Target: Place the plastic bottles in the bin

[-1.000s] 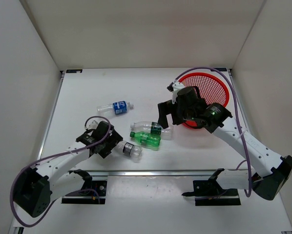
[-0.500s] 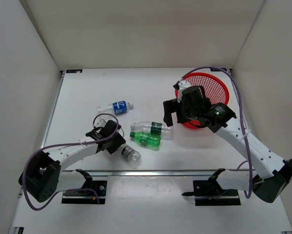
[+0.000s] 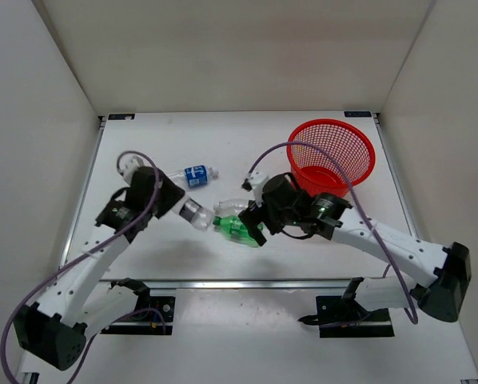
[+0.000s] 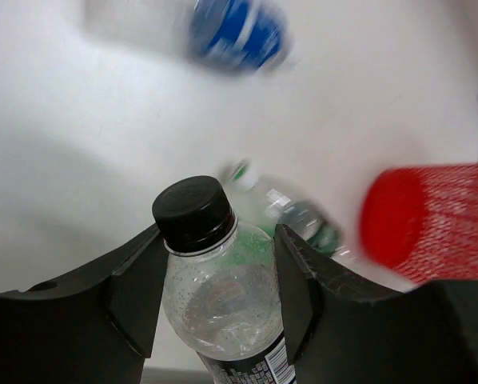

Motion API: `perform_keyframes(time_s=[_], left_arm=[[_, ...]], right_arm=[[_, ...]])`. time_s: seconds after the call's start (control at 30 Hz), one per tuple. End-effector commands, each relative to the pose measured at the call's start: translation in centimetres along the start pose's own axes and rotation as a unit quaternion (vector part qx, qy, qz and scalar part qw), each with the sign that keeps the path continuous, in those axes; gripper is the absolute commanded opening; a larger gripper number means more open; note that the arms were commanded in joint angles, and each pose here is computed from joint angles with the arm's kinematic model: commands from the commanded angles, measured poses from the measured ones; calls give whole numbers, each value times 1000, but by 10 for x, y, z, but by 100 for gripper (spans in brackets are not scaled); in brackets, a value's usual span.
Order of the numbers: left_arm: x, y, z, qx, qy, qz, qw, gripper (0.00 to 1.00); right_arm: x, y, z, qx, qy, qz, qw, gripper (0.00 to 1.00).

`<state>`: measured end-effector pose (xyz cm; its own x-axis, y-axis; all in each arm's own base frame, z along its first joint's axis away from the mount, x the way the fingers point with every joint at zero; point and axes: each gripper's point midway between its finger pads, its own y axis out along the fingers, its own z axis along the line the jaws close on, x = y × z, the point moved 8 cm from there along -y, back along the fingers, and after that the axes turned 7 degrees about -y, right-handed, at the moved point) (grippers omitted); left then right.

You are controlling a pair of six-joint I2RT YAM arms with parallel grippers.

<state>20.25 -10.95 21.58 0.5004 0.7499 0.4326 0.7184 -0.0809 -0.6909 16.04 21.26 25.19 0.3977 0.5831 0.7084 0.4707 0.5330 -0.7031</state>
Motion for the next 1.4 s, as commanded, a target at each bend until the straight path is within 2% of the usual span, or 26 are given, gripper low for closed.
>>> perform_keyframes(time_s=[0.0,0.07,0.13,0.2,0.33,0.4,0.53,0.6,0.63,0.67,0.73,0.8,0.97,1.1,1.2,1.37], left_arm=[[59,-57,-28,-32,29,-116,992,36],[79,-81,-44,-51,23,-167,984,37],[88,-91,-52,-55,18,-192,980,37],[94,-96,-55,-64,13,-199,978,37],[90,-87,-54,-64,12,-187,980,37],[86,-83,-64,-96,13,-169,981,36],[91,-84,-128,-174,30,-172,969,35],[88,-83,-177,-211,45,-170,962,37],[81,-59,-191,-202,63,-157,965,37],[83,-71,-214,-233,65,-148,959,37],[65,-41,-248,-230,95,-93,964,35],[57,-49,-274,-236,114,-88,961,34],[46,-38,-284,-254,112,-75,958,36],[38,-38,-289,-253,129,-77,956,36],[21,-40,-295,-276,143,-36,950,35],[8,-56,-299,-306,156,-16,939,37]], right_arm=[[10,33,9,4,-55,-18,998,94],[2,54,4,-2,-70,-3,998,94],[2,65,2,8,-62,-12,998,94],[5,71,0,17,-53,-35,998,95],[5,67,5,7,-70,-31,997,95],[4,63,4,3,-72,-29,997,95],[1,49,0,-1,-53,-38,998,96],[2,38,-5,-14,-45,-48,998,96],[9,28,-8,-21,-41,-70,996,96],[13,20,-10,-27,-39,-84,995,96],[24,4,-22,-54,-33,-116,991,97],[49,-22,-34,-79,-33,-160,983,97],[101,-82,-62,-97,-25,-249,963,100],[122,-108,-66,-118,-35,-292,948,99],[134,-105,-73,-119,-42,-299,946,99],[143,-72,-98,-105,-19,-276,955,99]])
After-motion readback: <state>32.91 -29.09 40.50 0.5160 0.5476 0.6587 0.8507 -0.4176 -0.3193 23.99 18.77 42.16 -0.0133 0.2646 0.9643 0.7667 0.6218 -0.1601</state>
